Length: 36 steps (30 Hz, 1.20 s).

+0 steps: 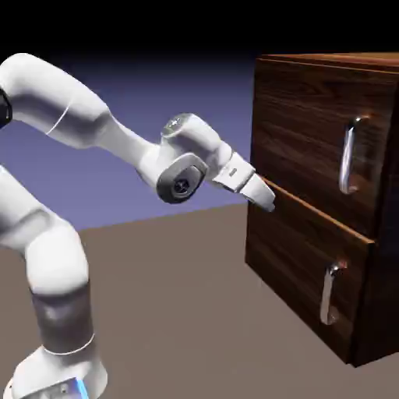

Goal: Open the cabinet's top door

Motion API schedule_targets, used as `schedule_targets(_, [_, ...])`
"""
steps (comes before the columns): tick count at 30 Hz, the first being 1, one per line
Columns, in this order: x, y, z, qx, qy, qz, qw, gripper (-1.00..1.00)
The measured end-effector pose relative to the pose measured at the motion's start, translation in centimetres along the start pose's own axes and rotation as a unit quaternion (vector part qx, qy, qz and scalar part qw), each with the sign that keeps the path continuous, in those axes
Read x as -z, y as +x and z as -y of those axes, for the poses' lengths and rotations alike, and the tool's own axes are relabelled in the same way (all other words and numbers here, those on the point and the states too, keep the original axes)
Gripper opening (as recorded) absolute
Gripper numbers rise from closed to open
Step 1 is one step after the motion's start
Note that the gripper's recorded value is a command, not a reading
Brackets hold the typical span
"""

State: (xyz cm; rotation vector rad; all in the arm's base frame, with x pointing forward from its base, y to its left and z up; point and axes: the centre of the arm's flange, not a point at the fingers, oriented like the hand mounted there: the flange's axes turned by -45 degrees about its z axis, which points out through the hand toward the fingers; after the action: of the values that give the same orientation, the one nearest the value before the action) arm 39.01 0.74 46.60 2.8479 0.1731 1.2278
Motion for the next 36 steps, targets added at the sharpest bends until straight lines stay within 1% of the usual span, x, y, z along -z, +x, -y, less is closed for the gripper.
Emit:
schedule_targets(4, [1.6, 2.0, 0.6, 0.104, -0.002, -0.028, 0.994, 1.00])
schedule_targets(8, [3.2, 3.6, 0.9, 0.206, -0.010, -0.055, 0.977, 1.00])
schedule_targets(16, [6.3, 6.0, 1.0, 0.394, -0.043, -0.104, 0.912, 1.00])
schedule_targets(25, [8.9, 7.6, -0.2, 0.574, -0.103, -0.140, 0.800, 1.00])
schedule_targets(36, [10.2, 8.1, -3.2, 0.744, -0.194, -0.149, 0.622, 1.00])
